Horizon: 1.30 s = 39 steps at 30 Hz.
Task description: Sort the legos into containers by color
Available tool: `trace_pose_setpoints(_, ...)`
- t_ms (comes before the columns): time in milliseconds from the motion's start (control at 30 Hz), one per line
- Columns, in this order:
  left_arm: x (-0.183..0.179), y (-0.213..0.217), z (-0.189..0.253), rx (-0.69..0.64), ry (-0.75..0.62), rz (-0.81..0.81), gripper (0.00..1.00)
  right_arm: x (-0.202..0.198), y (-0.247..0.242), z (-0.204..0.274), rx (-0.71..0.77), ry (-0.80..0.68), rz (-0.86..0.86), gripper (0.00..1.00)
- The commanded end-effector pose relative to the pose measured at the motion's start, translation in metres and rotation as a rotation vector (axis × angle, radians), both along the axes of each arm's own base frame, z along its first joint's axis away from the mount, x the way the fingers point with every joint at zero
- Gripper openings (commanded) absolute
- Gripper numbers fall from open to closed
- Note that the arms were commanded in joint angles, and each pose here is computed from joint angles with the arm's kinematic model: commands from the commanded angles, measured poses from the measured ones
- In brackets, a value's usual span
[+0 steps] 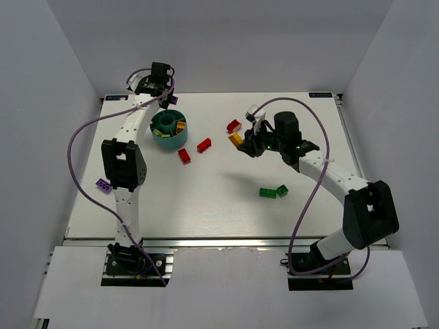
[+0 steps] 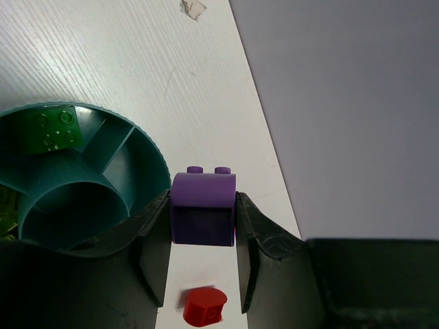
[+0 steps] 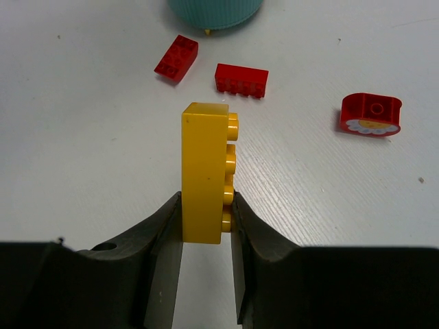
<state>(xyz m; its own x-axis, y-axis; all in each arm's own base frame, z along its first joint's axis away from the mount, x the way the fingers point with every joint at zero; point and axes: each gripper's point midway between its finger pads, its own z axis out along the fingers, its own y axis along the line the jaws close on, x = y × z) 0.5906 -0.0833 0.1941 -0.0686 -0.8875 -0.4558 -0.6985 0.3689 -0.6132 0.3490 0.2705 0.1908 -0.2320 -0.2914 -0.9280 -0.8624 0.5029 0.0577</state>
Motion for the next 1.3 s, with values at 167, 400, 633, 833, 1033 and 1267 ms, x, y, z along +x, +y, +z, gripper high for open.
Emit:
trace_pose_setpoints(167, -0.016, 0.001, 0.009, 0.007, 0.023, -0.018, 0.0, 0.0, -0.004, 0.017, 0.042, -0.056, -0.01, 0.0)
trace_pose_setpoints(400, -0.02, -0.001, -0.003, -0.007, 0.067, -0.026, 0.0, -0.001, -0.008, 0.016, 0.045, -0.054, -0.02, 0.0)
trace_pose_setpoints(633, -0.022, -0.001, -0.004, 0.004, 0.082, -0.036, 0.0, -0.001, -0.008, 0.015, 0.054, -0.052, -0.022, 0.0)
trace_pose_setpoints(833, -0.025, -0.003, -0.017, 0.009, 0.119, -0.054, 0.0, -0.002, -0.009, 0.016, 0.059, -0.052, -0.025, 0.0)
trace_pose_setpoints(1033, -0.028, -0.001, -0.022, 0.034, 0.146, -0.069, 0.0, -0.003, -0.011, 0.014, 0.062, -0.044, -0.029, 0.0)
trace_pose_setpoints(1267, -0.038, 0.003, -0.036, 0.051, 0.218, -0.082, 0.0, -0.003, -0.011, 0.014, 0.064, -0.046, -0.031, 0.0)
